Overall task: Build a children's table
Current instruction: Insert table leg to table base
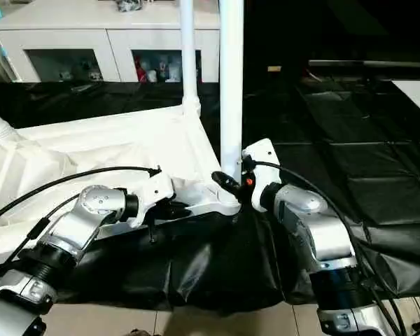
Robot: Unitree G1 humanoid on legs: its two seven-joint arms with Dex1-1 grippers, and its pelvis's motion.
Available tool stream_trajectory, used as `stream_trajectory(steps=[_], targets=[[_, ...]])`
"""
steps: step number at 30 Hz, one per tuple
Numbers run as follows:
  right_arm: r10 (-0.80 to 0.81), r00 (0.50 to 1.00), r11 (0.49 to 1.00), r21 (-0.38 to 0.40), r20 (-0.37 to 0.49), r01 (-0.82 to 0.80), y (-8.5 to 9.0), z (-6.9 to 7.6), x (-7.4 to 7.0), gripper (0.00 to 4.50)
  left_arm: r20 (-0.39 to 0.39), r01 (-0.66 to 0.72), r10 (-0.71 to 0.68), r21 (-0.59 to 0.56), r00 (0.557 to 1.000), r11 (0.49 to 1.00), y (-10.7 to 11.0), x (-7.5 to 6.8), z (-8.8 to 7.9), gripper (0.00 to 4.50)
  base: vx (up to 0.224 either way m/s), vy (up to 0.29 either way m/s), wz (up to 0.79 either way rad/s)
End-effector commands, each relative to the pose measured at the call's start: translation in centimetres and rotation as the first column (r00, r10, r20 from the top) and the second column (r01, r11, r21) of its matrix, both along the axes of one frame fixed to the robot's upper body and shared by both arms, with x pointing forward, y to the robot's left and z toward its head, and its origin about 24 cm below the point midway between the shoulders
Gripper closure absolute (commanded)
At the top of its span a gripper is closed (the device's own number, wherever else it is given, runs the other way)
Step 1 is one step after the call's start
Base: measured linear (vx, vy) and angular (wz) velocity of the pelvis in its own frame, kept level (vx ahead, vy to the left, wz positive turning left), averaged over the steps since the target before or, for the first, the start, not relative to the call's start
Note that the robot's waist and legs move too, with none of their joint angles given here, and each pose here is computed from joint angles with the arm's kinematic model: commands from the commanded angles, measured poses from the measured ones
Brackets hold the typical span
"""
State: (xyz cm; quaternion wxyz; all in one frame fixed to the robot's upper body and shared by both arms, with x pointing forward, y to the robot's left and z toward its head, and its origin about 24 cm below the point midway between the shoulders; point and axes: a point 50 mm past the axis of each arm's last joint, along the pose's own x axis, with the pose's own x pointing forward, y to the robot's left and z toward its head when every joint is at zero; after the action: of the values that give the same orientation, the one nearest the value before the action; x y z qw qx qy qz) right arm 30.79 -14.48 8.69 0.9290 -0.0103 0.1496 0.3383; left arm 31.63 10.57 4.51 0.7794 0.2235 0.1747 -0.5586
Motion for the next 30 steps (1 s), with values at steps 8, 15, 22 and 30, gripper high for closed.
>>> stream_trajectory(steps=[8, 15, 22, 30], targets=[[-0.036, 0.999, 0.999, 0.035, -0.019, 0.036, 0.3, -0.6, 0.8, 2.60, -0.021, -0.061, 0.063, 0.064, 0.998, 0.996, 1.2, 0.1, -1.1, 4.50, 0.000, 0.000, 0.00], [-0.040, 0.999, 0.998, 0.050, -0.031, 0.042, 0.4, -0.9, 0.9, 2.60, -0.022, -0.061, 0.062, 0.062, 0.998, 0.996, 1.2, 0.0, -1.2, 4.50, 0.000, 0.000, 0.00], [-0.084, 0.994, 0.985, 0.144, -0.074, 0.093, -0.1, -1.8, 0.6, 2.60, -0.020, -0.059, 0.060, 0.062, 0.998, 0.996, 1.1, 0.1, -1.2, 4.50, 0.000, 0.000, 0.00], [-0.117, 0.991, 0.977, 0.172, -0.063, 0.126, -0.3, -3.3, -0.5, 2.60, -0.016, -0.057, 0.058, 0.063, 0.998, 0.996, 1.1, 0.3, -1.0, 4.50, 0.000, 0.000, 0.00]])
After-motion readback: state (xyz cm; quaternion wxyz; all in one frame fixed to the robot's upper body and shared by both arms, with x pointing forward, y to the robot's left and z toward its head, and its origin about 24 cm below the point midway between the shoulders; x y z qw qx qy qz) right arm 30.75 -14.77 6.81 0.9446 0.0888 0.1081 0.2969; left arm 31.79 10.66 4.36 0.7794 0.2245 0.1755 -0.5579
